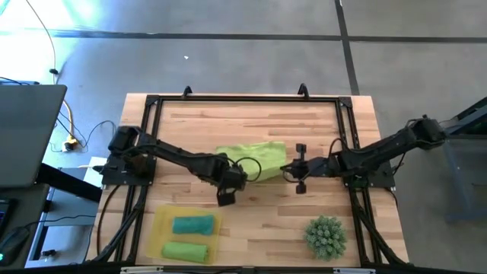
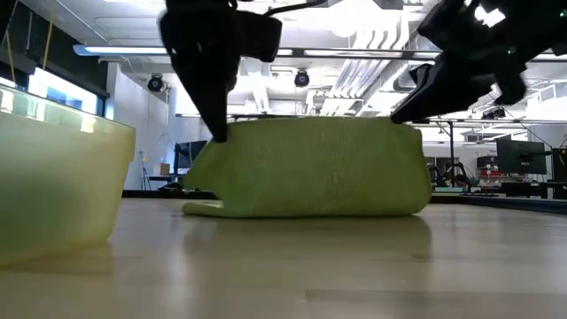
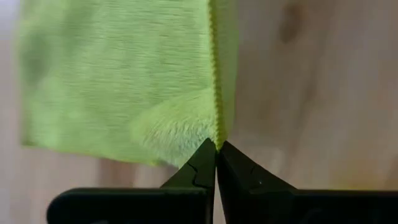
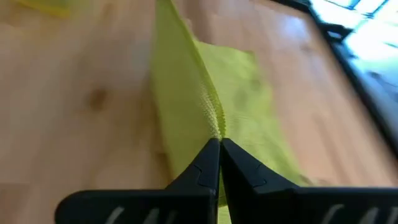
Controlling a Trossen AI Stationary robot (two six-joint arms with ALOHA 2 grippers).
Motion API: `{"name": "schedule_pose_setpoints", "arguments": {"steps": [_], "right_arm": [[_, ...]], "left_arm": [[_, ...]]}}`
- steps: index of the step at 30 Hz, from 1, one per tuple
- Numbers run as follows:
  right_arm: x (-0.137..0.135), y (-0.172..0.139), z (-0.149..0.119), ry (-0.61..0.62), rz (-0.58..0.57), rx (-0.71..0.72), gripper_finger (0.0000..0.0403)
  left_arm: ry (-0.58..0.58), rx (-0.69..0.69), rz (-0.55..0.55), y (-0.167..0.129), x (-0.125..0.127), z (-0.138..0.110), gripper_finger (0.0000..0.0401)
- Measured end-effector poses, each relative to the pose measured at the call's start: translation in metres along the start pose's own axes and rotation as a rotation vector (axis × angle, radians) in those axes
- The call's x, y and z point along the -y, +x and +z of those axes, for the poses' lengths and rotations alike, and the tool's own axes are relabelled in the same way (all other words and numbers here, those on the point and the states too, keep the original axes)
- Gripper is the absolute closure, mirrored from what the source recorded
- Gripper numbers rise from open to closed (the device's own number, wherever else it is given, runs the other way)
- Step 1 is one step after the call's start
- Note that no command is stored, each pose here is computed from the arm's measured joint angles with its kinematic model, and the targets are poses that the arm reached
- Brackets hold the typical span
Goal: Roll microfiber towels into tight, uniform cylinder then place into a basket
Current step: Fold the light green microfiber towel
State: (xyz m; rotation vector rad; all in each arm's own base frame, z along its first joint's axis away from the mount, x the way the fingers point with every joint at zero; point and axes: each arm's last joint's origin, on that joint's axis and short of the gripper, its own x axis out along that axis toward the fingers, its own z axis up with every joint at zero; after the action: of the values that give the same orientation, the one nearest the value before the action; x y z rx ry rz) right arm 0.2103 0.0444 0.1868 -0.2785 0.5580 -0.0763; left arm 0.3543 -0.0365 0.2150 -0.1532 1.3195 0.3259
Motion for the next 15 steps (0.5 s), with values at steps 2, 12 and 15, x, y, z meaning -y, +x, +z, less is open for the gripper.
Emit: {"name": "schedule_pose_setpoints", "arguments": {"steps": [2,12,15], "right_arm": [[0.004,0.001,-0.001,-0.029,-0.073,-0.02,0.0403],[0.025,0.01,-0.009,0.013,-0.161,-0.088,0.0403],[0.023,0.015,-0.011,-0.002,-0.11,-0.093,0.0403]], "left_arm": [[-0.017,0.014,0.043,0.0,-0.007,0.002,0.0401],[-0.21,-0.059,-0.076,0.005,-0.043,0.014,0.0401],[-0.202,-0.109,-0.252,-0.001,-0.039,0.013,0.0401]]}}
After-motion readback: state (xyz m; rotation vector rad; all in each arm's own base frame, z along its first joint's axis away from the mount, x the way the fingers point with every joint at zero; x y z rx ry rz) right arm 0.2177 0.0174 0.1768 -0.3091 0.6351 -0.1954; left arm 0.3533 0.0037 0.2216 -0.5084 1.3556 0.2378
